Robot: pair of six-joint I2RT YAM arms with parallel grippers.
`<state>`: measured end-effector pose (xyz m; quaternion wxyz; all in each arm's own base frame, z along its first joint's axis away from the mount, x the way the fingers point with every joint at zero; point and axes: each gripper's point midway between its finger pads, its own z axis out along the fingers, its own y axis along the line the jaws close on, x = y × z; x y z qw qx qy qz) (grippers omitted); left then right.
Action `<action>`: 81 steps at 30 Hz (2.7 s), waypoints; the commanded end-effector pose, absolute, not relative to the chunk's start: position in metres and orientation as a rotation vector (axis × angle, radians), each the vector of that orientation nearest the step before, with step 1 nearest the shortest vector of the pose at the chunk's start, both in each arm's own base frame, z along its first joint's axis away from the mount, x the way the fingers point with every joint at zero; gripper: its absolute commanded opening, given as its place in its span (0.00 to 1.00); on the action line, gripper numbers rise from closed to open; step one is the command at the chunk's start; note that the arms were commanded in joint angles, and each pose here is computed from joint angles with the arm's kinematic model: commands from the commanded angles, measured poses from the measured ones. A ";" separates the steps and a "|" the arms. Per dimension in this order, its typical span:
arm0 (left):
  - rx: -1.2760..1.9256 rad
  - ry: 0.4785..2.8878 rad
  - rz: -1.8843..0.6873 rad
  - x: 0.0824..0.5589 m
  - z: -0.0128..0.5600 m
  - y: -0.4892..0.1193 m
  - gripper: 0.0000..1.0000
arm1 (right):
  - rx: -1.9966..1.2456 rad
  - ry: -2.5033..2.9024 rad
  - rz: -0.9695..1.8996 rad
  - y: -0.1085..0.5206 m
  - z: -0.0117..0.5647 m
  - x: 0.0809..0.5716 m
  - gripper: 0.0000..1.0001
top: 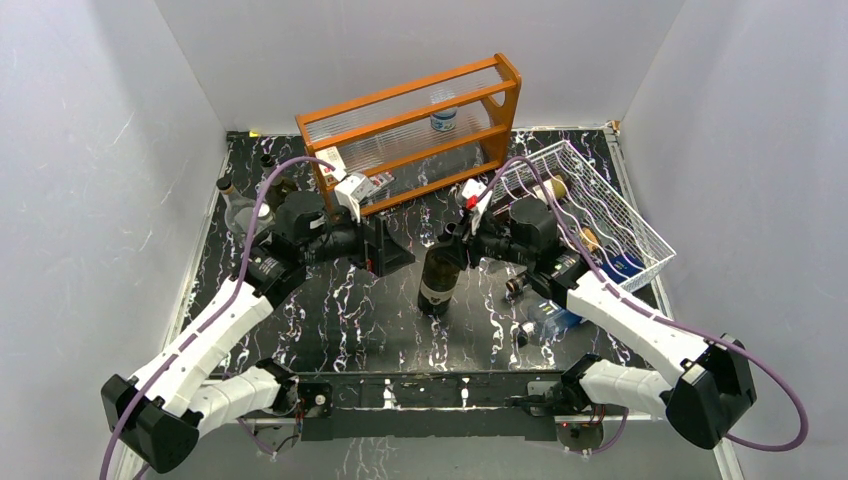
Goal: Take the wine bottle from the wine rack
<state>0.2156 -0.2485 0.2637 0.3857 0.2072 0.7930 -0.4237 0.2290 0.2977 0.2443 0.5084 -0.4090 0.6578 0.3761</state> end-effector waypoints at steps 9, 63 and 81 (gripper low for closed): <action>0.572 1.915 -1.155 0.205 0.304 -0.266 0.98 | -0.993 1.380 0.937 0.311 0.298 0.217 0.68; 0.651 2.001 -0.467 0.242 0.284 -0.297 0.04 | 0.052 1.752 0.295 0.110 0.349 0.241 0.98; 0.275 2.002 -0.178 0.331 0.308 -0.167 0.00 | -0.097 1.718 0.312 0.113 0.356 0.229 0.98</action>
